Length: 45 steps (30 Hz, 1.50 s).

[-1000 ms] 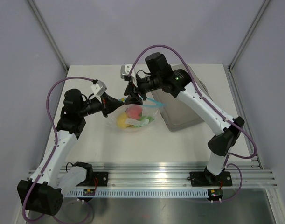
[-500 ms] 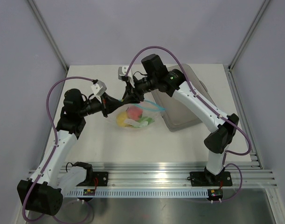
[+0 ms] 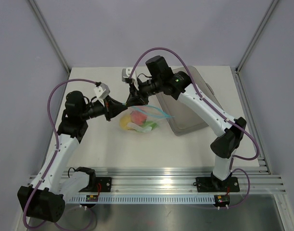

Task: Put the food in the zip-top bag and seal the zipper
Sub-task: Zip the zipper food storage bag at the center of the board.

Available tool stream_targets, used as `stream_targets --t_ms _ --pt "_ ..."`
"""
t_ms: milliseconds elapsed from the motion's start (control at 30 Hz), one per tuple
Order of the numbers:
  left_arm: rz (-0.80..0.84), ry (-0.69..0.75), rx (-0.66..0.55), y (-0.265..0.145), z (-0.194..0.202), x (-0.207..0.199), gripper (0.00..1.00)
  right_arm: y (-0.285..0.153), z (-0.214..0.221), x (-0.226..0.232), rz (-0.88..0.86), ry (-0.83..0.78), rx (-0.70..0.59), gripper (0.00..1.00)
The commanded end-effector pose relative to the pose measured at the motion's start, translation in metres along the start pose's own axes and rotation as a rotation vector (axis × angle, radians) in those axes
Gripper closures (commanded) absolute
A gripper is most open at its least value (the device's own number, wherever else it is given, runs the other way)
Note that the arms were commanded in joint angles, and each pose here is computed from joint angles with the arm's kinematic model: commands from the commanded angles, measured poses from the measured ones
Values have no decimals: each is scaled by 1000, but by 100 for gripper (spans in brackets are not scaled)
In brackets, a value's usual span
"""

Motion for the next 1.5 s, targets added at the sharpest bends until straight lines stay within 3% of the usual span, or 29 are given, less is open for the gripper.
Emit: stream_targets --t_ms 0,67,167,267,433,700,800,967,1200,1467 --pt "36 107 -36 -4 -27 -7 87 -3 -14 0 19 -35 -34 100" --pt "48 111 -23 -6 -28 -9 81 -4 -13 -1 32 -38 -30 100" --pt "85 116 -13 -9 -30 -13 61 -5 -14 -1 41 -46 -33 100" --pt "141 107 2 -11 -29 -17 59 -5 -13 -2 46 -46 -31 100" --pt "203 77 10 -13 -28 -19 78 -6 -12 -2 49 -47 -29 100" --pt "218 55 8 -9 -27 -16 80 -7 -13 -1 50 -48 -32 100" --pt "236 51 3 -8 -29 -16 100 -6 -13 -1 49 -47 -32 100" --pt "205 45 7 -8 -28 -13 100 -7 -10 -1 57 -46 -20 100" --pt "1 60 -37 -12 -33 9 100 -15 -1 0 104 -41 2 100" --pt "-88 42 -56 -18 -38 20 100 -26 6 6 146 -31 20 100"
Point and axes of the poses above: each gripper's point midway between its finger pads, its own y axis out along the fingers, its own x axis along the line the jaws close on, z = x × y, the point moved 2 cm from there along -y, back along the fingers, and after that the axes turned 4 degrees about y, right-handed, at the moved point
